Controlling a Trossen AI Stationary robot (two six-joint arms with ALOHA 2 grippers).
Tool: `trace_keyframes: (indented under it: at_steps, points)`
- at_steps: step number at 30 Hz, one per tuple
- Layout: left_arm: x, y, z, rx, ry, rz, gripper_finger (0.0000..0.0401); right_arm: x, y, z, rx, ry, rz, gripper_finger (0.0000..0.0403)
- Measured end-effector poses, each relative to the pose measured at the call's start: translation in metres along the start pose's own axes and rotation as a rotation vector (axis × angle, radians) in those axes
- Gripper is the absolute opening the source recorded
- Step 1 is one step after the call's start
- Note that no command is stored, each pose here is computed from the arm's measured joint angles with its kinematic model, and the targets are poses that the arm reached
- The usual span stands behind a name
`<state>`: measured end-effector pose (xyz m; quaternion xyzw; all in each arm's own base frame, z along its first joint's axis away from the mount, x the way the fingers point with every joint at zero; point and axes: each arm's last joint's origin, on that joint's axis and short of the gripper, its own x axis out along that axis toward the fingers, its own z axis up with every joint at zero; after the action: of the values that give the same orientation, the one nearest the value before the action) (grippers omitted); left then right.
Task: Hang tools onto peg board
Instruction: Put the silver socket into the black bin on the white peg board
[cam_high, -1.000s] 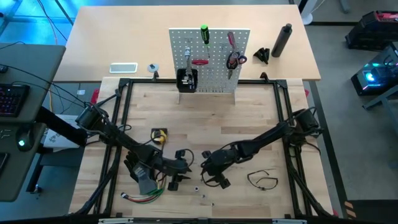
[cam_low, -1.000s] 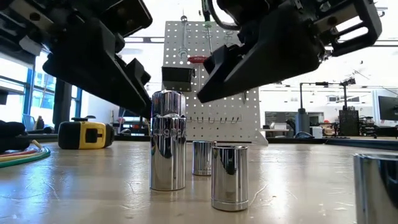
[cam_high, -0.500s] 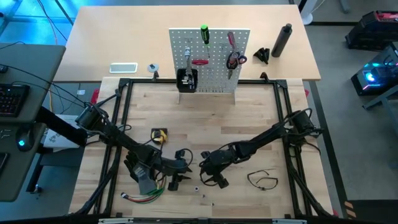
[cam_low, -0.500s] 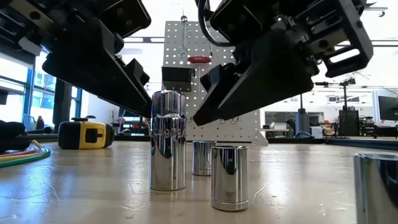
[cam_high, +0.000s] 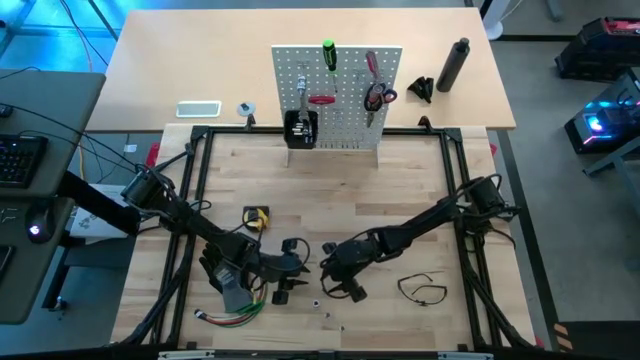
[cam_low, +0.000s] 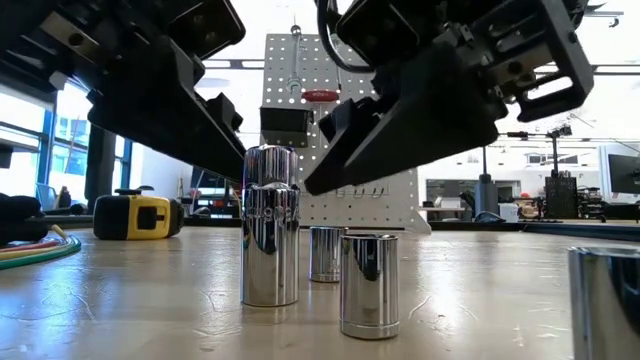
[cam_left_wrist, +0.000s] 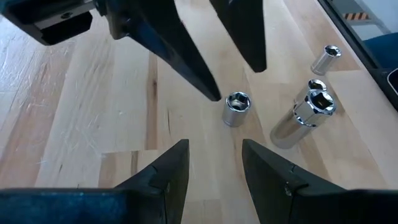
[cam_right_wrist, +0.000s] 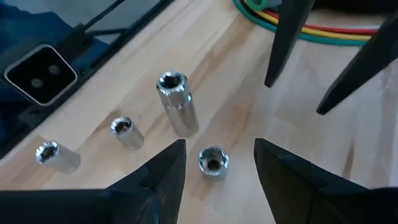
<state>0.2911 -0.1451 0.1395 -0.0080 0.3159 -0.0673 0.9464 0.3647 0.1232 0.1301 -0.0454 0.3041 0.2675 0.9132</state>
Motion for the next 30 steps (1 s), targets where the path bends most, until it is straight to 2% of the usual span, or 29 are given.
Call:
trace_keyframes:
  at_steps: [9,30]
  points:
    - [0.0,0.001,0.0,0.007,-0.007,0.023,0.0142,0.014,-0.003,-0.011,0.06,-0.005,-0.001,0.0186]
    - [0.0,0.001,0.0,0.016,-0.008,0.03,0.0142,0.014,-0.001,-0.011,0.094,-0.003,0.04,0.0186]
